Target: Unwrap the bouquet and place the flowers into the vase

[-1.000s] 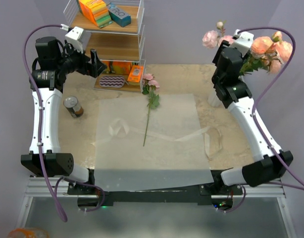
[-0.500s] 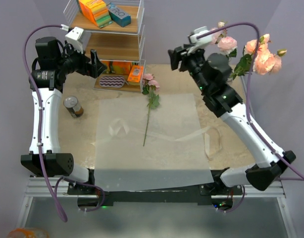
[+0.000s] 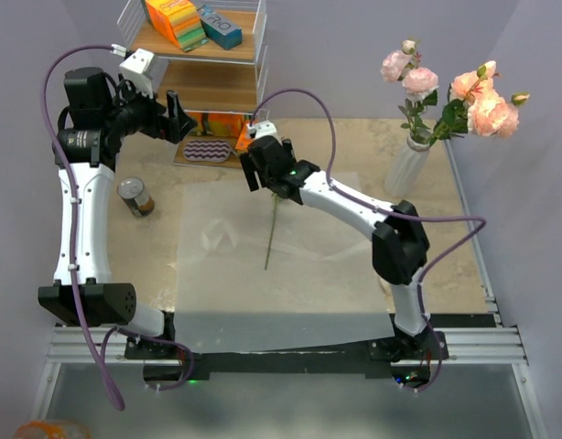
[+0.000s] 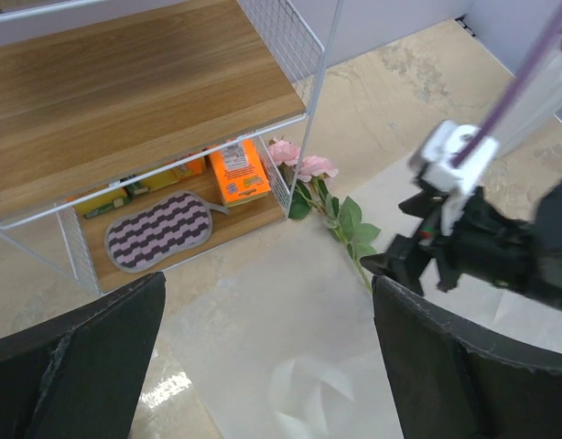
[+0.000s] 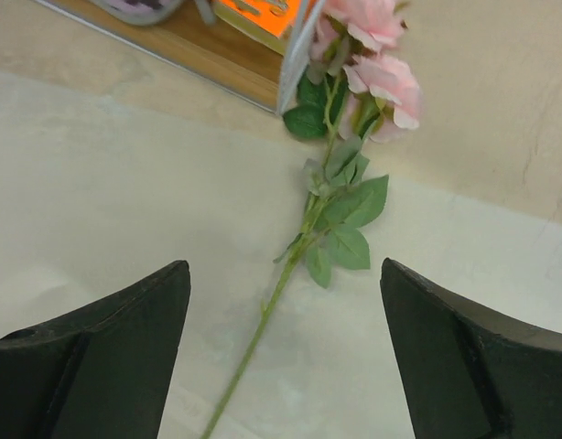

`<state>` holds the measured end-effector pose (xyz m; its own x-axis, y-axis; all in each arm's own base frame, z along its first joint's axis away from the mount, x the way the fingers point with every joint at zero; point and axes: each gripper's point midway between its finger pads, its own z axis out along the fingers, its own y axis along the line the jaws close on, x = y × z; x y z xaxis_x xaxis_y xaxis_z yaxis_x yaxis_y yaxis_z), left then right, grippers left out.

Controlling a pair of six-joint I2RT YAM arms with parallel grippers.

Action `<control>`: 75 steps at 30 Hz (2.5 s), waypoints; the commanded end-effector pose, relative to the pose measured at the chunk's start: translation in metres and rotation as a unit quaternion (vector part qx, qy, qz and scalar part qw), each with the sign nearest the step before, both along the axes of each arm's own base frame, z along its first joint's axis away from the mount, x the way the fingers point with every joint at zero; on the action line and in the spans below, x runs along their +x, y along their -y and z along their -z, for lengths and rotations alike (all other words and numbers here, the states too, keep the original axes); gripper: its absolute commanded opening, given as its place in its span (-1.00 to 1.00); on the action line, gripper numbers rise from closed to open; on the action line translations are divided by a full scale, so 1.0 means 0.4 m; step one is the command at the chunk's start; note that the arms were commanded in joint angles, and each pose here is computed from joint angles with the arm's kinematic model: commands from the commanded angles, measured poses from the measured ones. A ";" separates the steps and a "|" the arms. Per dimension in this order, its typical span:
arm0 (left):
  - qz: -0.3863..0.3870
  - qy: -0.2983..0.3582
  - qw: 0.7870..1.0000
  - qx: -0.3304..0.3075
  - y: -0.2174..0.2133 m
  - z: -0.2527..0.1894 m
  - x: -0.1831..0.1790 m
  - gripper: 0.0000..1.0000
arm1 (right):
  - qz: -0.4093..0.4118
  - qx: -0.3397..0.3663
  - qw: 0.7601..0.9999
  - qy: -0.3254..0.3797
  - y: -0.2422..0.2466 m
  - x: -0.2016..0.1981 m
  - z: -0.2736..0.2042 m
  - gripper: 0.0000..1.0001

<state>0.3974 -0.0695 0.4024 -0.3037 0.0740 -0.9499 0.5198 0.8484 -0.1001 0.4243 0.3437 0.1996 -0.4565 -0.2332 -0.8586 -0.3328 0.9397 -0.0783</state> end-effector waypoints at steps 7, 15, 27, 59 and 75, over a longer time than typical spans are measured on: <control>-0.004 0.053 0.998 0.031 -0.014 -0.059 -0.043 0.99 | 0.158 0.042 0.984 -0.070 0.010 0.118 0.192 0.68; -0.007 0.058 0.997 0.043 -0.023 -0.057 -0.050 0.98 | 0.195 0.050 0.971 -0.130 0.032 0.140 0.355 0.42; -0.008 0.062 0.997 0.046 -0.025 -0.059 -0.050 0.99 | 0.205 0.050 0.965 -0.153 0.024 0.139 0.434 -0.11; 0.014 0.059 0.997 0.038 -0.007 -0.053 -0.073 0.99 | 0.115 0.217 0.901 0.357 0.295 0.010 -0.679 -1.00; 0.030 0.052 0.998 0.023 0.004 -0.025 -0.037 0.98 | 0.320 0.030 0.754 0.573 0.782 -0.205 -1.064 -1.00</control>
<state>0.3784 -0.0691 0.4004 -0.2438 0.1439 -0.9591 0.5561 0.8310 -0.0167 0.3496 0.0629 0.6207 0.5863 -0.0605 -0.8078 0.2819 0.9501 0.1335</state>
